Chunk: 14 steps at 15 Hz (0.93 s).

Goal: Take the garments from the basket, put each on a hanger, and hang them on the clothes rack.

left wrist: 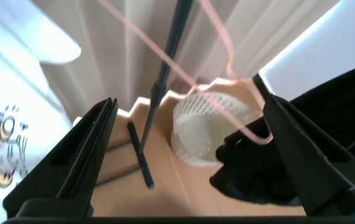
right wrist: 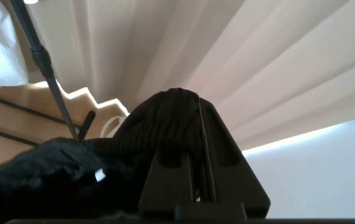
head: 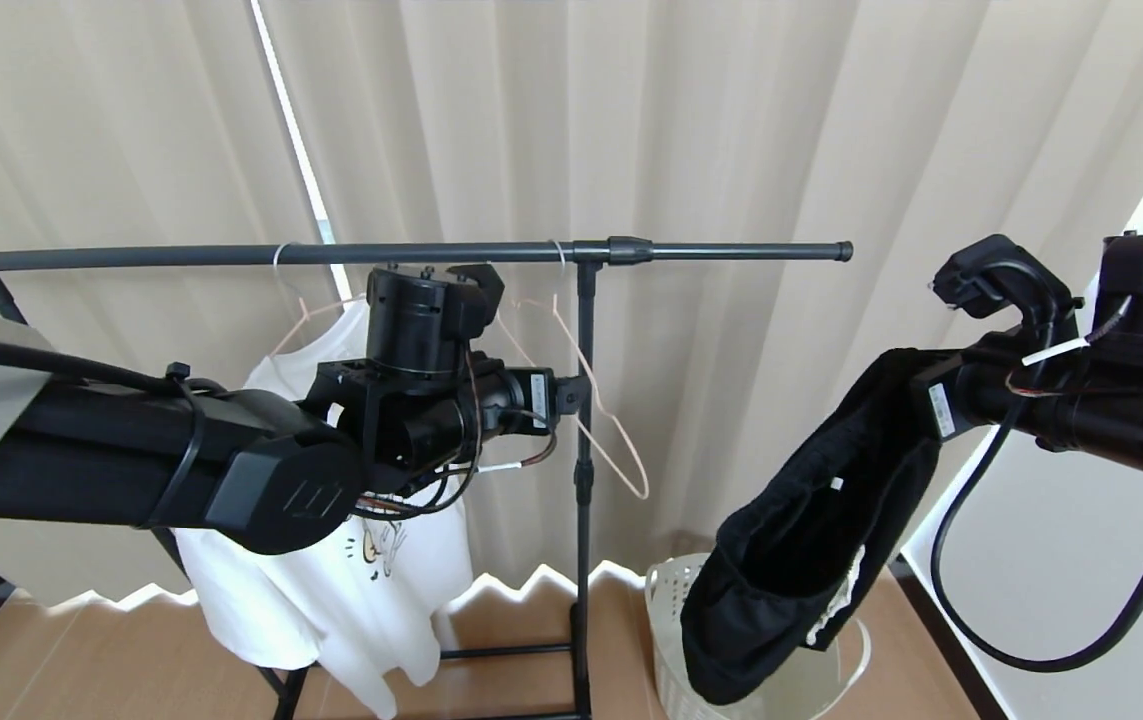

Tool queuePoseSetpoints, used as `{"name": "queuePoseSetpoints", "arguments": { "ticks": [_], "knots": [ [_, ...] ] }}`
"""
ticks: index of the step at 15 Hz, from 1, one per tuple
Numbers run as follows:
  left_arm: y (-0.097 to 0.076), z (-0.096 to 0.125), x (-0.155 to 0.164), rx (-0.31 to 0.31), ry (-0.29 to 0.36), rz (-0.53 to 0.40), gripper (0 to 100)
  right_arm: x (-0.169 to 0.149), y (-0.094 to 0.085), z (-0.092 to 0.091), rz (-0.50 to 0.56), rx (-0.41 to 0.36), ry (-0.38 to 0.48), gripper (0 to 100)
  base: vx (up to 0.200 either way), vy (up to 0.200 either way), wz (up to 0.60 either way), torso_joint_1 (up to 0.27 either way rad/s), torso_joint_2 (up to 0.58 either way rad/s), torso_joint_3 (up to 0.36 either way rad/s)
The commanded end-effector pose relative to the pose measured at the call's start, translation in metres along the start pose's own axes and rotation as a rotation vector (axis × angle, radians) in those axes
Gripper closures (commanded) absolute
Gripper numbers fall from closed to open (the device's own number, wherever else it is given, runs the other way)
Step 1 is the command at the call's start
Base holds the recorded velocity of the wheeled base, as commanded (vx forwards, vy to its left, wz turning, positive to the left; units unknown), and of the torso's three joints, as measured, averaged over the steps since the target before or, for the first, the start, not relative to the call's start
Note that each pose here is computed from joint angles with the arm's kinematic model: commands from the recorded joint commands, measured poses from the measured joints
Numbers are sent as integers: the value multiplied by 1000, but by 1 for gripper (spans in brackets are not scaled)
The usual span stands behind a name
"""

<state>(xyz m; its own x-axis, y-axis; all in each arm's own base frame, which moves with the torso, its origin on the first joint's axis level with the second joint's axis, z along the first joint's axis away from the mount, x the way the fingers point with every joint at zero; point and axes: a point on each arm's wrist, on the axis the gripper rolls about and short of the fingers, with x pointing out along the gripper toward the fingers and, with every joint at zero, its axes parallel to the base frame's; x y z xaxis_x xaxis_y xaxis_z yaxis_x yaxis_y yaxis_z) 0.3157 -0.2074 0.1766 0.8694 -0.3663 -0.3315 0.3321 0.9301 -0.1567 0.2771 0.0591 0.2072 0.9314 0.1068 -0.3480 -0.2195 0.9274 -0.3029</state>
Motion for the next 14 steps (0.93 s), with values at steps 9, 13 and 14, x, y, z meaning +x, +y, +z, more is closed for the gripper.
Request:
{"name": "queuePoseSetpoints", "arguments": {
  "ticks": [9, 13, 14],
  "knots": [
    [2, 5, 58, 4, -14, 107, 0, 1, 1, 0, 2, -1, 1, 100, 0, 0, 0, 0, 0, 0],
    [-2, 8, 80, 0, -36, 105, 0, 4, 1, -1, 3, -2, 9, 100, 0, 0, 0, 0, 0, 0],
    [-2, 4, 85, 17, -10, 122, 0, 4, 1, -1, 3, -2, 9, 100, 0, 0, 0, 0, 0, 0]
  ]
}}
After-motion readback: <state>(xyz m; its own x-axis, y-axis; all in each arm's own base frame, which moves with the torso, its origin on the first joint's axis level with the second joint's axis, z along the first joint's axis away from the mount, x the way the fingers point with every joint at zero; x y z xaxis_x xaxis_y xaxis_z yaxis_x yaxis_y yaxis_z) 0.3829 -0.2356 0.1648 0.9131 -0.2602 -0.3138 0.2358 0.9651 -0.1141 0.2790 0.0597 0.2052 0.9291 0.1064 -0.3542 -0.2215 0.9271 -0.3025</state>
